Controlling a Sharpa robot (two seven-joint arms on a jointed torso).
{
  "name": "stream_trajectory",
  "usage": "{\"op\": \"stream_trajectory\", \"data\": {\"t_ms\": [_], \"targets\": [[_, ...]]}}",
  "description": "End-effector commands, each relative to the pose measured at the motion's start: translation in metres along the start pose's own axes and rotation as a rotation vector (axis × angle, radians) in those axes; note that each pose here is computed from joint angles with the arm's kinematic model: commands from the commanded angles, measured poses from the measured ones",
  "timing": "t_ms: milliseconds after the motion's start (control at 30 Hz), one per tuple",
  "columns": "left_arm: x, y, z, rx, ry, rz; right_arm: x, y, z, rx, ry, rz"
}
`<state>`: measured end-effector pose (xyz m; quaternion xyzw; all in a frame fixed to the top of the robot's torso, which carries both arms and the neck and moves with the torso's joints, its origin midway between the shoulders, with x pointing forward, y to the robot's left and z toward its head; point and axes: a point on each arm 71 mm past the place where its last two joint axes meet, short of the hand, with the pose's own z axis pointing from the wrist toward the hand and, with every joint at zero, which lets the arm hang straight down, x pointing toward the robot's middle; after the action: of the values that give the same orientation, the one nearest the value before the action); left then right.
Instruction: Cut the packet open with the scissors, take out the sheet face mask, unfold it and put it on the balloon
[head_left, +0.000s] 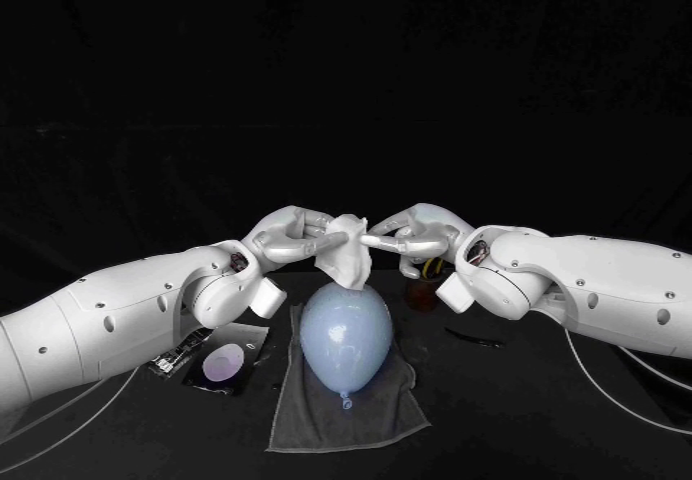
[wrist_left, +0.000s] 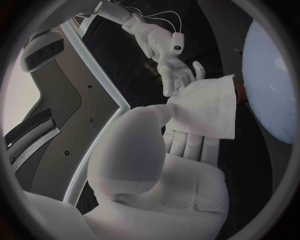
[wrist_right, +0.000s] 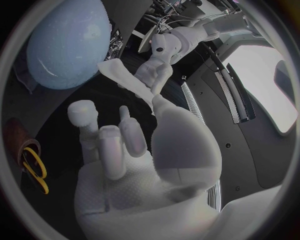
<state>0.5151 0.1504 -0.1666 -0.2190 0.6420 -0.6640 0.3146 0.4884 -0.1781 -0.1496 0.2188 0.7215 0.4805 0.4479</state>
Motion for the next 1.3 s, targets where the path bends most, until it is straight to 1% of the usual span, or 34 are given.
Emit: {"op": "stream_trajectory", "data": {"t_ms": [33, 300, 500, 700, 867, 1067, 1300], "targets": [[0.0015, -0.0011, 0.0003, -0.003, 0.030, -0.015, 0.007, 0.002, -0.001, -0.025, 0.059, 0.034], [-0.0006, -0.0005, 0.0002, -0.011, 0.019, -0.006, 0.015, 0.006, -0.003, -0.059, 0.100, 0.063], [-0.0011, -0.0006, 0.0008, -0.009, 0.010, -0.003, 0.023, 0.007, 0.000, -0.063, 0.141, 0.070], [-0.0020, -0.0007, 0.0012, -0.008, -0.006, 0.001, 0.030, 0.007, 0.002, -0.059, 0.162, 0.066], [-0.0046, -0.0005, 0.0004, -0.009, -0.019, 0.006, 0.030, 0.005, 0.001, -0.050, 0.153, 0.058], [-0.0080, 0.0001, -0.0011, -0.012, -0.030, 0.006, 0.026, 0.002, 0.000, -0.042, 0.122, 0.052], [-0.0103, 0.0009, -0.0023, -0.020, -0.035, 0.007, 0.023, 0.002, -0.001, -0.047, 0.090, 0.060]]}}
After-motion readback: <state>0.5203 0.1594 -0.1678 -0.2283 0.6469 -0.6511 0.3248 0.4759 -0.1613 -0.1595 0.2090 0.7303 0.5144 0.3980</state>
